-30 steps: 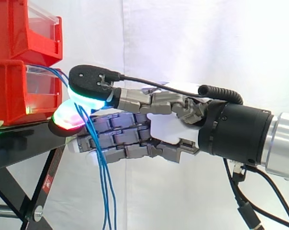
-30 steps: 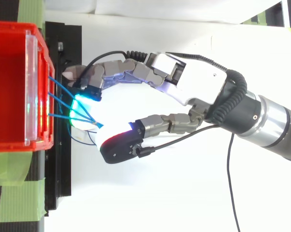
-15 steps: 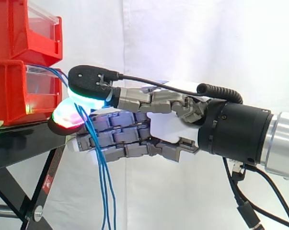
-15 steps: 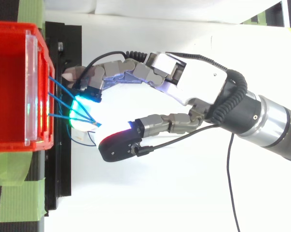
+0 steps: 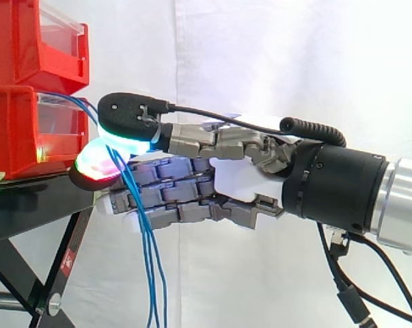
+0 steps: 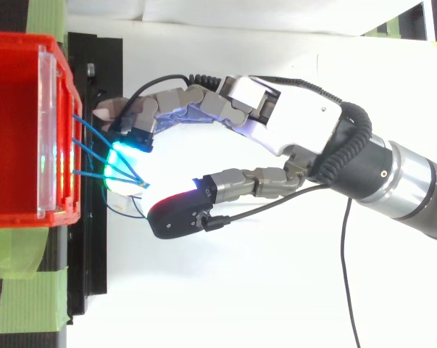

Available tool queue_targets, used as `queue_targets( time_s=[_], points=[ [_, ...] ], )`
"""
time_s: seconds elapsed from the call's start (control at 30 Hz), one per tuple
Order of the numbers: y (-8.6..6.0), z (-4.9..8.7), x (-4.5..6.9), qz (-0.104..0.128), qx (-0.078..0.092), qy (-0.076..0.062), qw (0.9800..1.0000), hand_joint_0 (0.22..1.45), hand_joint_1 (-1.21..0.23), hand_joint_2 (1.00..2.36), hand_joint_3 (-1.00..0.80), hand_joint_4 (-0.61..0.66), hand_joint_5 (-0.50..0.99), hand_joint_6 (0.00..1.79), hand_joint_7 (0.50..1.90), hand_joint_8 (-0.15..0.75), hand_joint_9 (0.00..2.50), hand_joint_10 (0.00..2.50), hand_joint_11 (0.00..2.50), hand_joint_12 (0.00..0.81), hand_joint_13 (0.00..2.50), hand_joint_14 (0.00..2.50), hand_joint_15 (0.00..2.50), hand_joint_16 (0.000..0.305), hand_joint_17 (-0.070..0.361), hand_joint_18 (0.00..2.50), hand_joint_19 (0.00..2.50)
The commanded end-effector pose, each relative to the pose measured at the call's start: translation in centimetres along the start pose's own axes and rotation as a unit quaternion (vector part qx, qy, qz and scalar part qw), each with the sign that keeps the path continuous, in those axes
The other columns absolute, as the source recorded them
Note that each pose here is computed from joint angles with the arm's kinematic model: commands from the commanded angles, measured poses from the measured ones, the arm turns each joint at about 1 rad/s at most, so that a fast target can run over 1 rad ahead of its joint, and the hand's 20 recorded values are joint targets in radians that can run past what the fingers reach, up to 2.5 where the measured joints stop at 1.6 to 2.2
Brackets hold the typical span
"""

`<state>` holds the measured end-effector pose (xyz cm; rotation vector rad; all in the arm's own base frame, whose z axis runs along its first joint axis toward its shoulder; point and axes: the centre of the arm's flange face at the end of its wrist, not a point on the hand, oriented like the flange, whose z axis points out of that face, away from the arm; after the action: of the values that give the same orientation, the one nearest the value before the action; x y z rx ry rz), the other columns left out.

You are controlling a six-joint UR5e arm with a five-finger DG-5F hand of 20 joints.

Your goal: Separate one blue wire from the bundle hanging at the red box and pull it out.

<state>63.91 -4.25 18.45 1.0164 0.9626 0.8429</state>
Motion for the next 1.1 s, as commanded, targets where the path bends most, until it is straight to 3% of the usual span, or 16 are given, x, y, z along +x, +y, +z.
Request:
queue_targets(
  time_s=[0.0,1.07],
  points=[
    [0.01,0.01,-0.02,0.001,0.0,0.0,1.0,0.63,-0.68,1.02,-0.33,0.24,-0.21,0.78,0.99,0.306,0.36,0.01,0.29,0.396,0.47,0.01,0.32,0.054,0.122,0.47,0.5],
    [0.16,0.28,-0.12,0.001,0.0,0.0,1.0,0.63,-0.69,1.02,-0.2,0.24,-0.2,0.83,1.01,0.319,0.46,0.01,0.31,0.396,0.56,0.01,0.37,0.054,0.121,0.55,0.54]
  ],
)
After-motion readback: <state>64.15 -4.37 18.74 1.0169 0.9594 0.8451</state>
